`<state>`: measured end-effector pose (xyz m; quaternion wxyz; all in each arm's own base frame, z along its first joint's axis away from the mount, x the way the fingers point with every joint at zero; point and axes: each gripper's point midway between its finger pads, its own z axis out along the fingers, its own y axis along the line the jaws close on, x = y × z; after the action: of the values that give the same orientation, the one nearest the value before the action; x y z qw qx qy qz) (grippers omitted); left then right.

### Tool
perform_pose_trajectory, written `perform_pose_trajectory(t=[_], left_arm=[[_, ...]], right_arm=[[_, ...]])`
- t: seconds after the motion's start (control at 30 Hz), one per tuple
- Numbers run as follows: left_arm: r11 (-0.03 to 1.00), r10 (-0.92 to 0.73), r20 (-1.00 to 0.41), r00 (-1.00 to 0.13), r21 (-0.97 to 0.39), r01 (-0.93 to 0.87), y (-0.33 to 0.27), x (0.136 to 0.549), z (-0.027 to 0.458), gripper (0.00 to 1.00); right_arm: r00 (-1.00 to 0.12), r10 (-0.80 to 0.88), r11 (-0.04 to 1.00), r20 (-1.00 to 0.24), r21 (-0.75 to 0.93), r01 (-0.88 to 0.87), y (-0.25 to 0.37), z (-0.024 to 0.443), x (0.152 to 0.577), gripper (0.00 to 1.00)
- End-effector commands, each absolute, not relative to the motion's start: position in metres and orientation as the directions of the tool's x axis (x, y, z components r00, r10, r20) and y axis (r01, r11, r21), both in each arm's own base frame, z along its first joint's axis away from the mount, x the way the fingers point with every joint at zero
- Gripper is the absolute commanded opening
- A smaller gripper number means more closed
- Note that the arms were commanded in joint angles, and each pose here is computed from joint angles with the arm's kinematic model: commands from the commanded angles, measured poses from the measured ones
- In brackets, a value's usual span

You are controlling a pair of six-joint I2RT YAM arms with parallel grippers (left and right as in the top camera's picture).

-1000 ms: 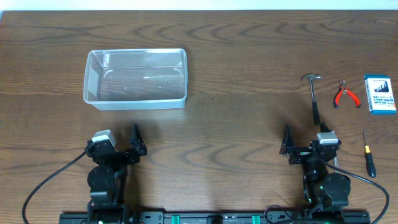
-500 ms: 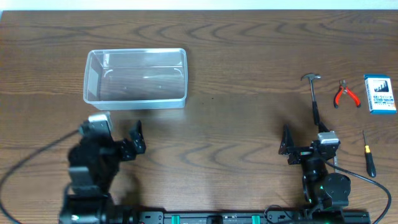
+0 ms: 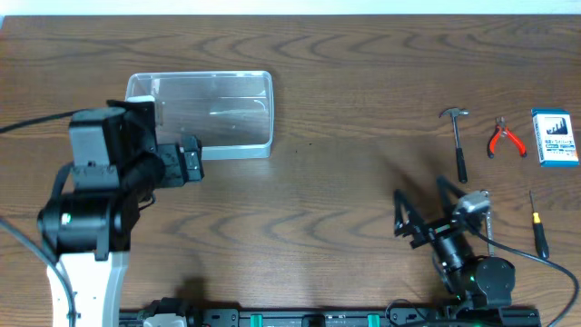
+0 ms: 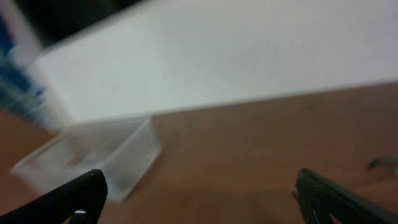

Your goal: Pack container

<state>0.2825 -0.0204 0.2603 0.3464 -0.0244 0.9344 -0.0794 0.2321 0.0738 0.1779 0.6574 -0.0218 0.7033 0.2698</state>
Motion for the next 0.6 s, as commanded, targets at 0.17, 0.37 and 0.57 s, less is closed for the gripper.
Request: perform_pose_trajectory(t=[0.17,0.37,0.57], left_arm=[[0.986,-0.073,-0.665,-0.743,-0.158,0.045,-0.022,0.286,0.276,0.98],[0.987,-0.075,-0.688,-0.722,-0.155,0.046,-0.021,0.291,0.284,0.98],[0.986,-0.079,-0.688,-0.722,-0.158,0.043,-0.021,0.291,0.284,0.98]], right_arm=[[-0.273,0.278,0.669,-0.921,0.39,-0.633,0.122,0.178,0.198,0.99],[-0.077,0.171,0.76,-0.982,0.181,-0.624,0.111,0.245,0.2,0.99],[-0.142,0.088,0.809,-0.986,0.154,-0.567,0.105,0.314,0.234,0.99]])
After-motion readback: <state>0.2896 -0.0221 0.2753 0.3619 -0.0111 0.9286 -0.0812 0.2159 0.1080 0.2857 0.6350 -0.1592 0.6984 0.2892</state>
